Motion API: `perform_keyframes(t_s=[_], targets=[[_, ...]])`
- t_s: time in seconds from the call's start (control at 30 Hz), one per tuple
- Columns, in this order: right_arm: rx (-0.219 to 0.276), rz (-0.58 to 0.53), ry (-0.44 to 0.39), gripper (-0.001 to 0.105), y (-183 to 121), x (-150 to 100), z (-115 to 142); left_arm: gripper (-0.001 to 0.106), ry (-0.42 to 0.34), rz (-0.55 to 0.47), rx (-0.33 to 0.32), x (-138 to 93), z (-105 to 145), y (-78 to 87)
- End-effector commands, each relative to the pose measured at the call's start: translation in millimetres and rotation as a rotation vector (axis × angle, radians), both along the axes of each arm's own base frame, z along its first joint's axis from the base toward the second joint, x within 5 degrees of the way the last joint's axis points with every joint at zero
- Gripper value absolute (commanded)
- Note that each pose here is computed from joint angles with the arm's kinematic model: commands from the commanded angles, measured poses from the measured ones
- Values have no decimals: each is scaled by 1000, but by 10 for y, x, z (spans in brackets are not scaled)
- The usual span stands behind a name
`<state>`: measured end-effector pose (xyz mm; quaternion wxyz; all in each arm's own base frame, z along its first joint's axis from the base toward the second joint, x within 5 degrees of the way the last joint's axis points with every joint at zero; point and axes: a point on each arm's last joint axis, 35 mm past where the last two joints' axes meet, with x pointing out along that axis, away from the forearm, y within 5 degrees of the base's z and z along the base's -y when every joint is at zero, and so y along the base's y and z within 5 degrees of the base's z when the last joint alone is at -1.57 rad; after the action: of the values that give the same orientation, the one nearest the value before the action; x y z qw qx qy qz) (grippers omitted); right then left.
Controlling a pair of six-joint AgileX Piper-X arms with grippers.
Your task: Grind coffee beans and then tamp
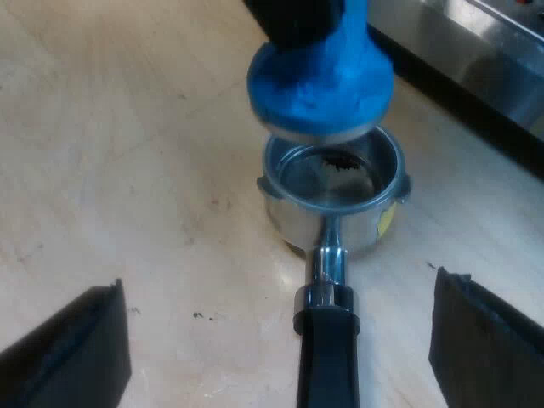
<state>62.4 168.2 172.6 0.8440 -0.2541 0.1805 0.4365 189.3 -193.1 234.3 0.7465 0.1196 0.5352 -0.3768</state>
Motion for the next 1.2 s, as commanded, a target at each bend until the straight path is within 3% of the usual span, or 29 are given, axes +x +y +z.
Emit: perform_keyframes(t_s=[0.03, 0.87, 1.2], targets=[[7, 0, -14, 74, 0, 0, 16, 0, 0, -5, -7, 29, -24, -43], [7, 0, -14, 74, 0, 0, 16, 0, 92, -16, 42, 140, -402, -165], [7, 0, -14, 74, 0, 0, 16, 0, 133, -15, 82, 46, -656, -74]])
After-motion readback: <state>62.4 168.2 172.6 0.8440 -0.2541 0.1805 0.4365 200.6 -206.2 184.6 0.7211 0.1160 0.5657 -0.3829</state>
